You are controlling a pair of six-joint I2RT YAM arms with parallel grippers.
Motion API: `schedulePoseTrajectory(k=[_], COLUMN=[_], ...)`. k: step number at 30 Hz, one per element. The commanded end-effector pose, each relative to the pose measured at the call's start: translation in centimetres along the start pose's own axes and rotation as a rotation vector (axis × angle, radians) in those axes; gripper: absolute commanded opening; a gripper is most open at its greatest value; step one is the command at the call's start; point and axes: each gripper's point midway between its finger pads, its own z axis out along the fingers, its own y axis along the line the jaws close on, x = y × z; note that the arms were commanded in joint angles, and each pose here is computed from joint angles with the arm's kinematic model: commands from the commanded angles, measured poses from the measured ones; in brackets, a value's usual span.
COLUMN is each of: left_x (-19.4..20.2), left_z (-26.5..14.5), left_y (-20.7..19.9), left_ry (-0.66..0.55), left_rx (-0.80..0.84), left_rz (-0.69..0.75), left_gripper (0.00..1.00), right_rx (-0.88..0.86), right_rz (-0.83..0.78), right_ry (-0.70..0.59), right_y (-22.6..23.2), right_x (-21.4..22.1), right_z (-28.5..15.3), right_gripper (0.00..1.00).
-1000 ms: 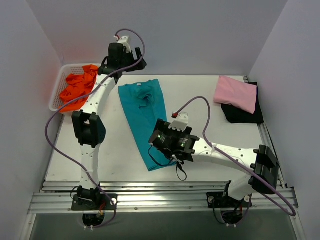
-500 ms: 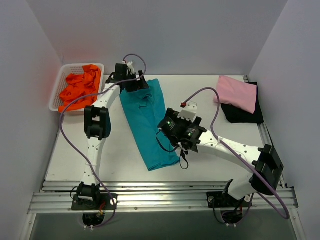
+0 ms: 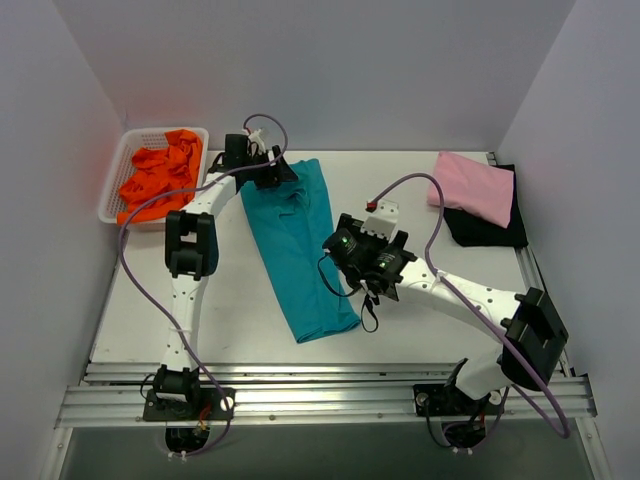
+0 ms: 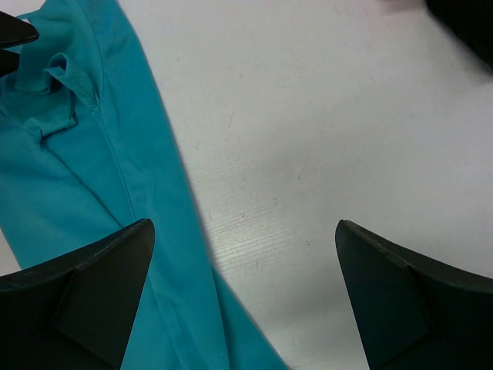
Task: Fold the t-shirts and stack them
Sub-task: Rotate the tshirt 90 degrees
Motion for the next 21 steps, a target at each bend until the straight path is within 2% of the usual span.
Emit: schedulePoseTrajectory(k=[1, 9, 21], left_x=[-1.9, -1.5, -0.5], left_z=[-0.7, -0.4, 0.2], left_y=[-1.5, -0.9, 0.0], left_ry=[-0.052, -0.04, -0.003], left_rx=[0.067, 0.058, 0.022], left_rz=[0.031, 0.025, 0.017], left_gripper=[0.84, 0.59, 0.52], right_rx=[0.027, 0.027, 0.023], right_rz=[-0.024, -0.026, -0.013], right_ry=[-0.01, 0.006, 0.031], right_y=[-0.6, -0.8, -1.5], right_x=[0.1, 0.5, 0.5], right_z=[0.6, 1.2, 1.8], right_gripper=[1.0, 1.0, 1.0])
